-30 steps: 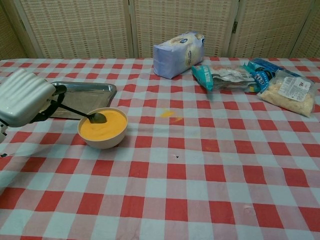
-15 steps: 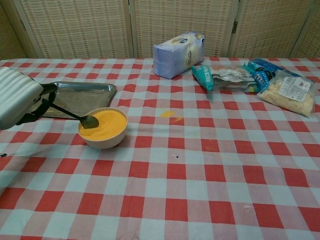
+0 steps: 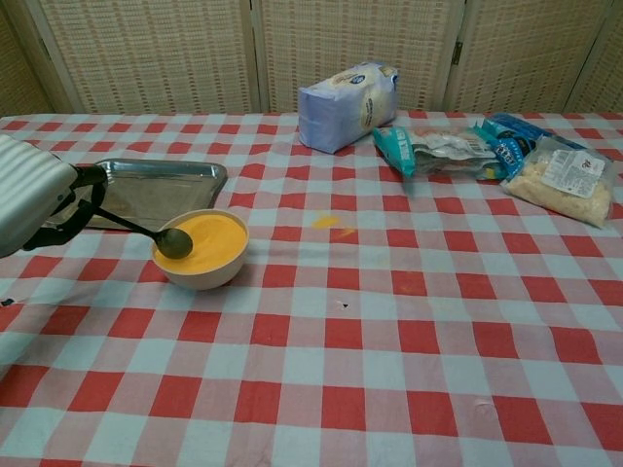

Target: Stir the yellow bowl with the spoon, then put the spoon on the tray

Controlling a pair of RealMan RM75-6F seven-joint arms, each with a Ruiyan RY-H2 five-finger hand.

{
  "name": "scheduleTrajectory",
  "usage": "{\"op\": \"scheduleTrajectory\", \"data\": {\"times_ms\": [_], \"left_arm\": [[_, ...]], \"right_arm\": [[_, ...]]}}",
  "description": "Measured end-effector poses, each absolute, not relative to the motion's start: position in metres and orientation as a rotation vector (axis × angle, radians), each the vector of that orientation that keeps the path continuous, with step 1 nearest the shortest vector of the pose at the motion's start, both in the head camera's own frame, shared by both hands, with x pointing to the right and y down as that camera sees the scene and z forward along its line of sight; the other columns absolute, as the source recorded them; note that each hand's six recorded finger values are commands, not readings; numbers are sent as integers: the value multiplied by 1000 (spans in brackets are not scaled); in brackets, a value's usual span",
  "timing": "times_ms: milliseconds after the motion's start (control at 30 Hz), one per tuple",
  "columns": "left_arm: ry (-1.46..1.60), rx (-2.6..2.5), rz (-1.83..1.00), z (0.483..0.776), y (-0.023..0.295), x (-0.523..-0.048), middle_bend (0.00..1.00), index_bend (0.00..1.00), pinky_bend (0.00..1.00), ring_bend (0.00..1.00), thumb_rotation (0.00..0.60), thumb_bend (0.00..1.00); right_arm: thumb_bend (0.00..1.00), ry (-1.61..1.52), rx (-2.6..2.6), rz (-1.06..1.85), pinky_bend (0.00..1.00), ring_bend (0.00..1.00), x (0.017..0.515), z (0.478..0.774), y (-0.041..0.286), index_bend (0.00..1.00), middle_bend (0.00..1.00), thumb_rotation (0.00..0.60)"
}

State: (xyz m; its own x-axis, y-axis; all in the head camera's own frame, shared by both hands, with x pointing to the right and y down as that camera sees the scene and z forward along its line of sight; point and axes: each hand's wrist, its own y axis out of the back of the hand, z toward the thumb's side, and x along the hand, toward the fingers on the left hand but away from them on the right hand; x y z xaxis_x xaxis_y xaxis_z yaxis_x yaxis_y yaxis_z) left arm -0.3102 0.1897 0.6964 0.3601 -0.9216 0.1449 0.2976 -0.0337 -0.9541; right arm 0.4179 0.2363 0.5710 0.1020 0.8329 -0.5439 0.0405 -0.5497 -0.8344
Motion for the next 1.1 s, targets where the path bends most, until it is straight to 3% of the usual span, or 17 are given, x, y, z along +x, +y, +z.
{"op": "scheduleTrajectory", "data": {"times_ms": [733,1100], "left_arm": [[673,-1149,-1120,717,152,-296,1000,954,1000,1000,600,624],[716,-1170,-1072,706,167,-297,1000,954,1000,1000,600,624]], "right_arm": [[170,-882,-1690,1546,0,0,428,570,234,0,0,600],[170,-873,-1696,1539,0,0,425,570,235,0,0,600]]}}
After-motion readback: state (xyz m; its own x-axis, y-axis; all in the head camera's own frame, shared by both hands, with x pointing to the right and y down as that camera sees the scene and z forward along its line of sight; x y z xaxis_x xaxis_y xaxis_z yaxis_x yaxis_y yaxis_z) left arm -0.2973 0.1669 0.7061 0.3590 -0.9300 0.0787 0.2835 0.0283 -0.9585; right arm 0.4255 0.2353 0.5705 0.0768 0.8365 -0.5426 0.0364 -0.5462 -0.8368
